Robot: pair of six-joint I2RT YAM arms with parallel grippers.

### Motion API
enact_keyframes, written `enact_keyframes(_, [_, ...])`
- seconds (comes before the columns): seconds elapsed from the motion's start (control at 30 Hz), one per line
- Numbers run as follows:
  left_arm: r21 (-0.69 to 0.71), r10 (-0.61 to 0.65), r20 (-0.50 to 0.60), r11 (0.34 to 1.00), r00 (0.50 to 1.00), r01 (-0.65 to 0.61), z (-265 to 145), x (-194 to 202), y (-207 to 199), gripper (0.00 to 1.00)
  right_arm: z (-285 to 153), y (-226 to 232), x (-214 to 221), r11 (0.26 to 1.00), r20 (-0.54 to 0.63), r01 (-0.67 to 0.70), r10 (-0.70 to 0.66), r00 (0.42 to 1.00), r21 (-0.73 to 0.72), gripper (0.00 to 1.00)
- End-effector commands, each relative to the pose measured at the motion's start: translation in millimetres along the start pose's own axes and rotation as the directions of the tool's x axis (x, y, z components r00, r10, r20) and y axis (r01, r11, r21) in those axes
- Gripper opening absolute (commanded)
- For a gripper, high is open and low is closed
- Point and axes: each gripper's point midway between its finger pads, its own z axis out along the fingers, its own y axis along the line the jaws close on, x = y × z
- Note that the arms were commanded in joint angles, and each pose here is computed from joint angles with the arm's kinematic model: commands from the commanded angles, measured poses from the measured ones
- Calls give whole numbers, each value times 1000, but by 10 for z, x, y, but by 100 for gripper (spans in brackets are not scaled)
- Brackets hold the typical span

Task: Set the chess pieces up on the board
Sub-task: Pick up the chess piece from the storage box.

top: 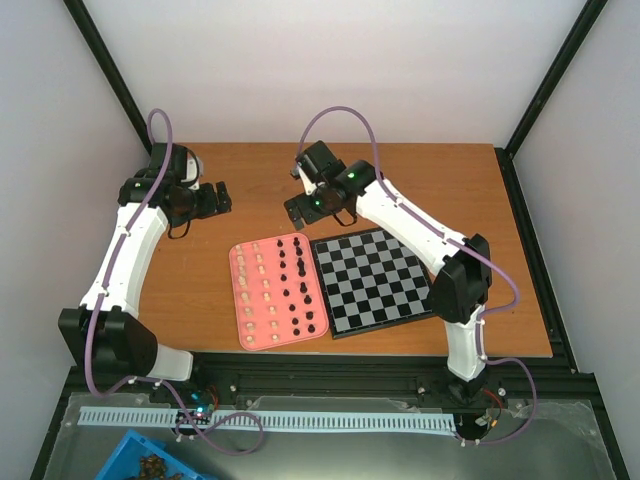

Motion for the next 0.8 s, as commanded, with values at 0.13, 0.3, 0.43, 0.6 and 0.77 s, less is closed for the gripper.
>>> enact_keyframes(0.13, [16, 15, 7, 1000, 1000, -15, -81, -51, -65, 100, 125, 39, -204, 999, 40, -23, 25, 999, -44, 100])
enact_keyframes(0.3, [12, 9, 2, 1000, 1000, -9, -70, 0, -42, 100, 546, 38, -62, 997, -56, -62, 59, 997, -51, 86])
enact_keyframes(0.43, [29, 4, -11, 1000, 1000, -4, -36, 60, -57, 100, 762, 59, -20, 996, -89, -72, 66, 994, -59, 69])
enact_keyframes(0.6, [29, 2, -26, 1000, 1000, -1, 10, 105, -46, 100, 936, 68, 10, 996, -110, -61, 54, 993, -63, 45])
enact_keyframes(0.77, [33, -5, -40, 999, 999, 6, 56, 121, -46, 100, 1082, 132, 177, 993, -175, -72, 55, 983, -93, 42])
